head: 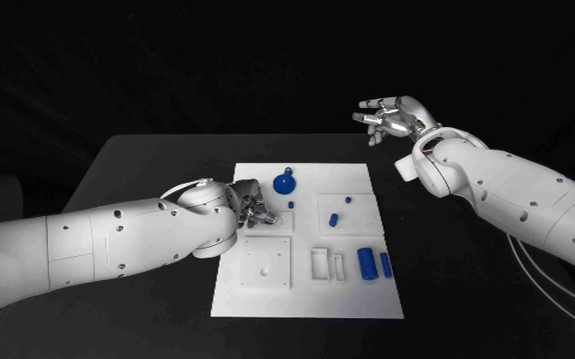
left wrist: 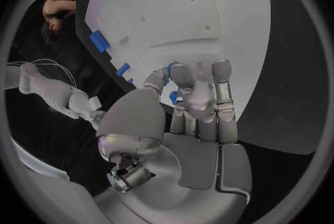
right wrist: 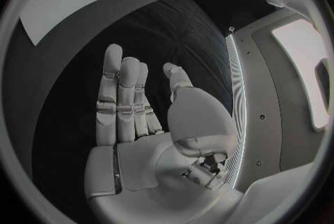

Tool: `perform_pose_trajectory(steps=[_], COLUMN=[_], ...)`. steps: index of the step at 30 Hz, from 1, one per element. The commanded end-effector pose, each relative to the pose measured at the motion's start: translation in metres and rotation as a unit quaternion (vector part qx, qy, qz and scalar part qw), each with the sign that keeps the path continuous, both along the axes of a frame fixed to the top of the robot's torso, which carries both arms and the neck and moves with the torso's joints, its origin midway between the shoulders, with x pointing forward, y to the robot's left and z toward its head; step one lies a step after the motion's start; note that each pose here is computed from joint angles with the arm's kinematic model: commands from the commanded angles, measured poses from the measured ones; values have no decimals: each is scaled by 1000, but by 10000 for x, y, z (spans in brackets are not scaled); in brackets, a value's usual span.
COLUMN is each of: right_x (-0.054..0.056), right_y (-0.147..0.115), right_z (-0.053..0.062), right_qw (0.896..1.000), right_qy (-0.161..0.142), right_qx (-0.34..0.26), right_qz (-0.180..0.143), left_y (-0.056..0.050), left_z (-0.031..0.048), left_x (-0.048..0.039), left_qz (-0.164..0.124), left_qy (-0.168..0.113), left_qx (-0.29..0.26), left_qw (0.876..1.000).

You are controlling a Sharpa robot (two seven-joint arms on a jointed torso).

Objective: Assemble the parts on the task board

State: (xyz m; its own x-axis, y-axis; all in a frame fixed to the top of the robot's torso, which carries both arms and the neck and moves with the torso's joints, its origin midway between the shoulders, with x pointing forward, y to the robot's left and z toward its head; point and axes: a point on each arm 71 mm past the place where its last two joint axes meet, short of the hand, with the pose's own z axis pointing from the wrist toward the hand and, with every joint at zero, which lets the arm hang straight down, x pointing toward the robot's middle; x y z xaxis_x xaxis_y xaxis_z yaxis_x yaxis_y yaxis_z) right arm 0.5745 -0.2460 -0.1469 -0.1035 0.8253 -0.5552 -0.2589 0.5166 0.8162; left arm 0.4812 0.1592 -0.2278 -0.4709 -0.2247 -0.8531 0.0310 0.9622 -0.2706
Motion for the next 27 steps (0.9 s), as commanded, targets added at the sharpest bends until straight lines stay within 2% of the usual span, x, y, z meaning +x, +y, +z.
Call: perform_pose_trajectory(steps=[1, 19, 27], right_x=[1, 0, 0], right_y=[11, 39, 39], right_z=[-5, -44, -48], right_qw=[1000, 1000, 1000], right_qy=[3, 9, 11], right_qx=[1, 1, 1], right_qz=[4, 8, 9], left_y=[-11, -101, -106], left_z=[-43, -62, -67], left_x=[-15, 11, 17], left_qz=[-5, -14, -15], left_qy=[17, 28, 30], left_qx=[5, 10, 13], left_qw=[1000, 999, 999])
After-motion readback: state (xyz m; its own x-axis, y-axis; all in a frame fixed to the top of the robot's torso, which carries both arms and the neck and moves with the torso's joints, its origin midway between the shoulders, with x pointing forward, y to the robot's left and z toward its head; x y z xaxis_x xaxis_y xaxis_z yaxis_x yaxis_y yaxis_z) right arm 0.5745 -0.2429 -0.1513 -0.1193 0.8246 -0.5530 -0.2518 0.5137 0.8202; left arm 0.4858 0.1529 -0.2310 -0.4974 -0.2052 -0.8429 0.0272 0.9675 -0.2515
